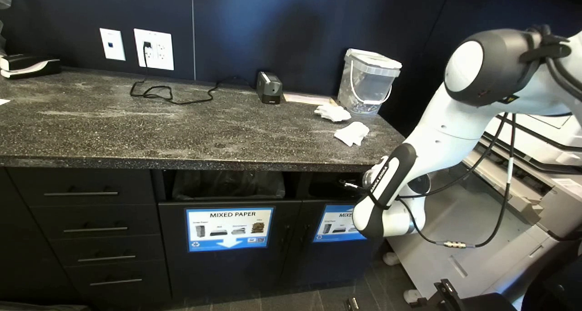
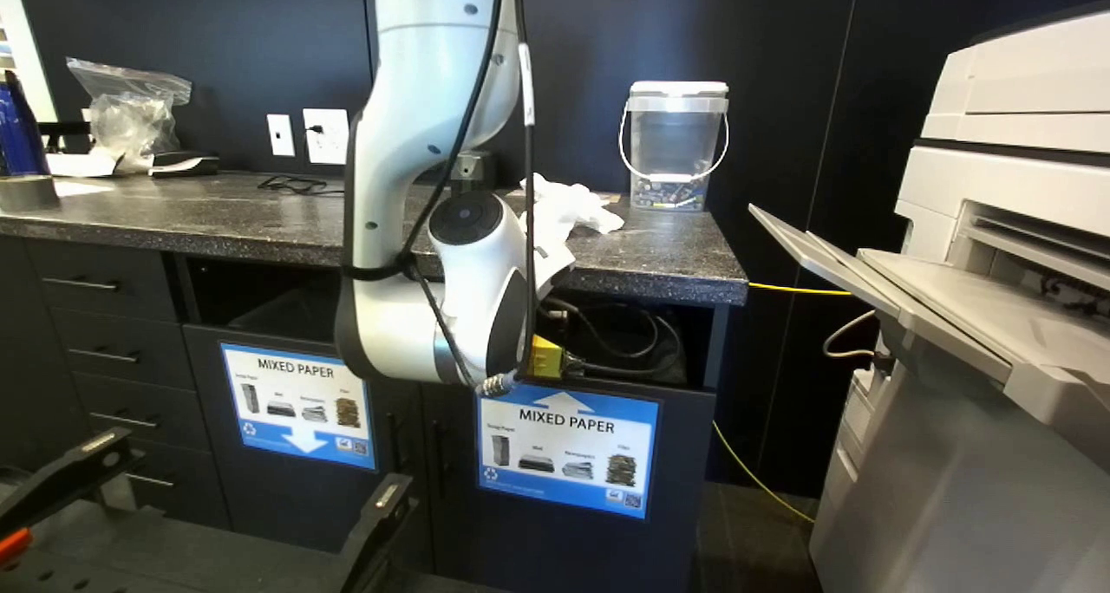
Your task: Put the white pieces of papers in the right bin
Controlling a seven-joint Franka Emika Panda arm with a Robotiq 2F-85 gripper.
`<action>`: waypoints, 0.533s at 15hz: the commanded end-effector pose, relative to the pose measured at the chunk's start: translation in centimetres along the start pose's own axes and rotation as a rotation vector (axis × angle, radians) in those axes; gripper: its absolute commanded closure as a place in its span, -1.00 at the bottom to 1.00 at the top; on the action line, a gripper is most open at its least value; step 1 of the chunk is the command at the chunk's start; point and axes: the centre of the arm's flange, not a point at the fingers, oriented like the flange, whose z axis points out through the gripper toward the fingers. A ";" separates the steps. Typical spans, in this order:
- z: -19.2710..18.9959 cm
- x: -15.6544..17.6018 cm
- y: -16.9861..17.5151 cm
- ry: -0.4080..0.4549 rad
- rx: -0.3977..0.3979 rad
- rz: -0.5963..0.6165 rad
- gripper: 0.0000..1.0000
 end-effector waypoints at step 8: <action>-10.1 11.5 2.5 -0.450 -0.047 -0.124 -1.00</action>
